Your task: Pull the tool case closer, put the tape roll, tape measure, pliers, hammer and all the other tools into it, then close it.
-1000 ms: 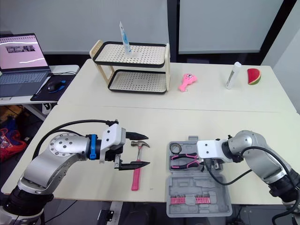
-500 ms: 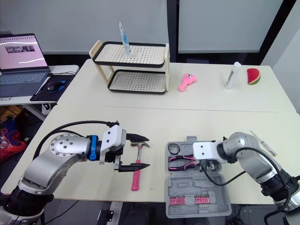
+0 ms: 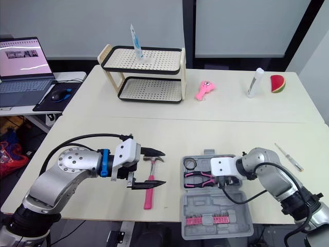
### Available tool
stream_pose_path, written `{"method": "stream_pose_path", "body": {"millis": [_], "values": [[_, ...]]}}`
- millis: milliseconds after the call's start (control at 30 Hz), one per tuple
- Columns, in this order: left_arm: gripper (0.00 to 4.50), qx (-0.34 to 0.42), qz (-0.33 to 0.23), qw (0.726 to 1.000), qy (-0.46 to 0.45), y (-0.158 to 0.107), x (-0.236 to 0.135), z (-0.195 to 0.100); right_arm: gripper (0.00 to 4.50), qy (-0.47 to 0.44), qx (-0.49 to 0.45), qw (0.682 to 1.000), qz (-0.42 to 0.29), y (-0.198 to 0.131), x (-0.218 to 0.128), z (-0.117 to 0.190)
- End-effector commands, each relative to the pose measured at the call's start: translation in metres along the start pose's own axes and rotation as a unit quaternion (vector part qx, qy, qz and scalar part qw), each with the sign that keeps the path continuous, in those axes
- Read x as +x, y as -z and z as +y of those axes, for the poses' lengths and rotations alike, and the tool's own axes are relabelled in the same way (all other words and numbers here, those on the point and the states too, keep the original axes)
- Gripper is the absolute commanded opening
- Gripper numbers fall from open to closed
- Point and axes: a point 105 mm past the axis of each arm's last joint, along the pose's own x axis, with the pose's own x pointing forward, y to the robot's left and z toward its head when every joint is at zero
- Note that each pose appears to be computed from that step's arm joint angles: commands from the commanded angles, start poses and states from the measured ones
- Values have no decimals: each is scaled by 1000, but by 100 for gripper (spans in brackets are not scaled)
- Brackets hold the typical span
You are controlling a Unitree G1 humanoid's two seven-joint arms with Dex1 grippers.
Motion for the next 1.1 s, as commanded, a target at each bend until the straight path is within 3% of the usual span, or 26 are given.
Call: {"method": "stream_pose_path", "body": {"millis": [33, 100, 300, 567, 833, 1100], "values": [[450, 18, -5, 1000, 4, -6, 2, 0, 353, 17, -9, 1000, -12, -8, -13, -7], [450, 19, -6, 1000, 4, -6, 3, 0, 414, 34, 8, 999, -38, -16, -21, -10], [450, 25, -17, 1000, 6, -10, 7, 1, 414, 108, 84, 979, -153, -48, -30, -11], [450, 37, -18, 999, 16, -11, 11, -2, 211, 180, 144, 958, -169, -34, -14, -2], [450, 43, -19, 999, 16, -13, 13, -4, 16, 192, 166, 953, -164, -20, 7, 2], [450, 37, -19, 999, 20, -14, 14, -9, 2, 166, 193, 958, -133, -1, 30, 22]]}}
